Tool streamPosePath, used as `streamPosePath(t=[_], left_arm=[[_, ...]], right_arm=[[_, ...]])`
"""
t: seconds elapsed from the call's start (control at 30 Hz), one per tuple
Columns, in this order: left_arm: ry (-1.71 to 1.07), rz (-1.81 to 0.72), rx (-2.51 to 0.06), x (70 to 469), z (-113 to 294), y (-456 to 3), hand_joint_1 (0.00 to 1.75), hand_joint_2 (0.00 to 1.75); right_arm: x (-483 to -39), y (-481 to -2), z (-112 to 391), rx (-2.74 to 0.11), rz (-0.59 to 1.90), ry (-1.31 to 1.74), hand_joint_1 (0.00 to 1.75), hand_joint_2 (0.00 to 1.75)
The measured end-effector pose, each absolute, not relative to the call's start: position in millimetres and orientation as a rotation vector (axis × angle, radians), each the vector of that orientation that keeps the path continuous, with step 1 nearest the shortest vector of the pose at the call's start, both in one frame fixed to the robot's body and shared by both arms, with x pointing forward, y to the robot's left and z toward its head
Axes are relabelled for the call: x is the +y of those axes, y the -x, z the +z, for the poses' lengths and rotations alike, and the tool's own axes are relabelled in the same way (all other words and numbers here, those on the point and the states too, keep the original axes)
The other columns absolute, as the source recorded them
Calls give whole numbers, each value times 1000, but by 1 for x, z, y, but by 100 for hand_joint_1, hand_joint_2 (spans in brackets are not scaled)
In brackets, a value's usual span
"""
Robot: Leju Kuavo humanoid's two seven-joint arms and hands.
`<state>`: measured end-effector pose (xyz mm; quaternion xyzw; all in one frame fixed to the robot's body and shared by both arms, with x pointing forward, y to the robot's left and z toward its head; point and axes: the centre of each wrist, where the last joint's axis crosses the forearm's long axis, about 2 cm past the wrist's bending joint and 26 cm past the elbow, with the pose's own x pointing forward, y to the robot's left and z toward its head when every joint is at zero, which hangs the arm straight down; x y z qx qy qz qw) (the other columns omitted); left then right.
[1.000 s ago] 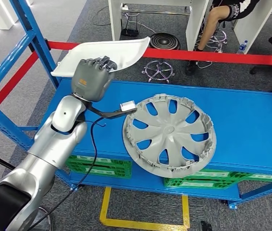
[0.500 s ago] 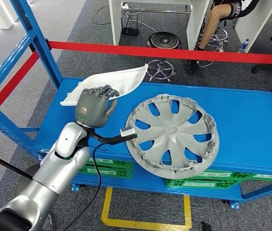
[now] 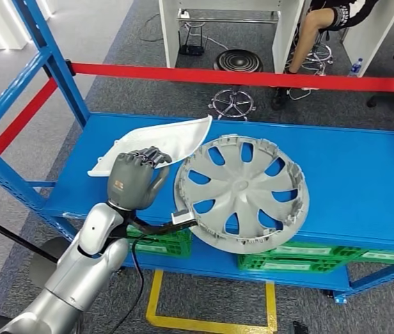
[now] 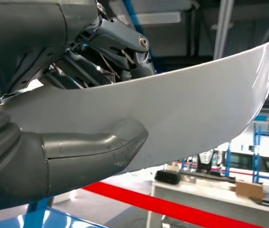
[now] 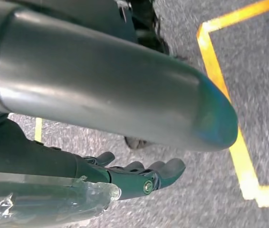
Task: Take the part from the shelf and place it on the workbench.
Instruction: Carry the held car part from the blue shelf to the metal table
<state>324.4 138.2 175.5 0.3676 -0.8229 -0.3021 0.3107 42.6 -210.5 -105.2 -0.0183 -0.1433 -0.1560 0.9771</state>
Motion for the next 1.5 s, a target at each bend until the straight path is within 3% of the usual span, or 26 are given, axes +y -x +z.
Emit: streamPosePath(t=[0.3, 0.77, 1.23, 1.5], left_arm=[[-989, -786, -2137, 159, 154, -294, 175, 175], [-1078, -778, -2110, 180, 154, -280, 175, 175], [-1217, -725, -1983, 252, 140, -245, 175, 175], [-1267, -697, -1960, 270, 144, -238, 175, 175]], right_arm=[[-211, -40, -105, -290, -333, 43, 0, 0], [-208, -39, -105, -346, -349, 46, 0, 0], [-206, -42, -105, -317, -365, 39, 0, 0], [-206, -44, -104, -311, -367, 37, 0, 0]])
